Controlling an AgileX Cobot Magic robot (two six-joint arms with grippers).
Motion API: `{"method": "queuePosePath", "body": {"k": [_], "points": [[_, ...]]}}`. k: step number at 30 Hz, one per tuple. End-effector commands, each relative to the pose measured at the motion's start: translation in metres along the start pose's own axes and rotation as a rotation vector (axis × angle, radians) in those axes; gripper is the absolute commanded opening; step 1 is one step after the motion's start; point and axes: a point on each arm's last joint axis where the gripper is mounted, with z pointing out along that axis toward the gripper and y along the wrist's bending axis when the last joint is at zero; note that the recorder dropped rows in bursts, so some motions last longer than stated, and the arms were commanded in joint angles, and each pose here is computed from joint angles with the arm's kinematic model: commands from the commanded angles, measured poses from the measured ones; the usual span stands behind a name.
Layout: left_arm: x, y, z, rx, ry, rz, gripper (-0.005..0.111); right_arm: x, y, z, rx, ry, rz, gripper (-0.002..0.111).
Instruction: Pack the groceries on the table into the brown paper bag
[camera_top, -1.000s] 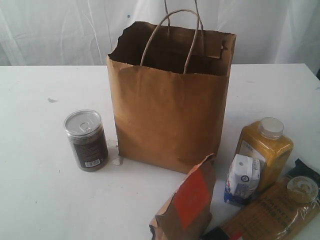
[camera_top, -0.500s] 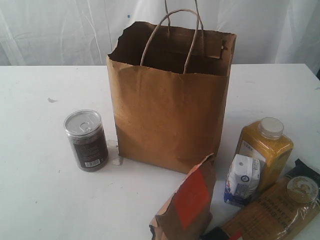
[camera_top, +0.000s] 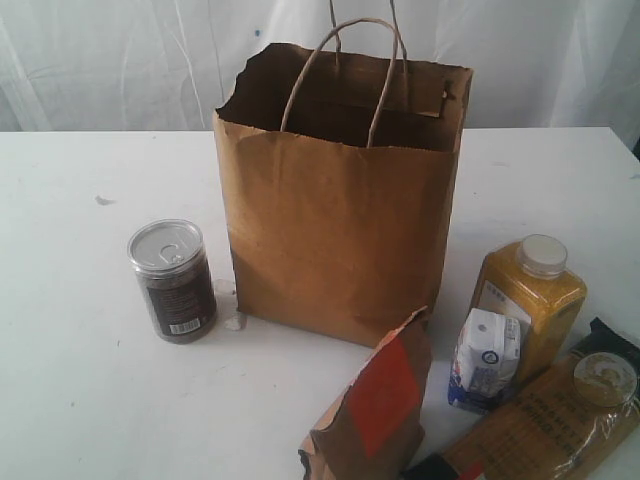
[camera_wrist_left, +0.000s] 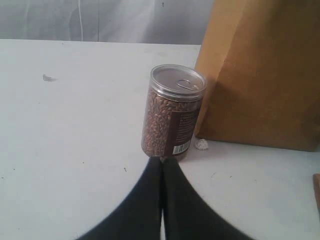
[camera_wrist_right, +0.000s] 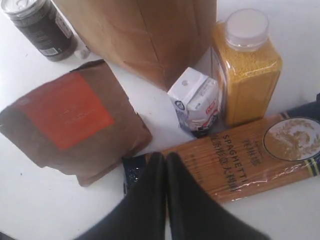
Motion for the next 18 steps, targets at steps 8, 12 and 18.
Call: {"method": "queuePosePath", "body": {"k": [8,12,18], "points": [[0.0010,0.0002,0.0000,-0.001,-0.002,-0.009,0.000,0.0172,-0.0054,0.0074,-0.068,-0.304,-0.041,0.000],[0.0010,0.0002,0.0000,-0.001,-0.002,-0.009,0.000,0.0172,-0.0054,0.0074,-0.068,-0.304,-0.041,0.000],[0.0010,0.0002,0.0000,-0.001,-0.002,-0.009,0.000,0.0170,-0.0060,0.0074,-0.060,-0.307,-0.053,0.000]]}}
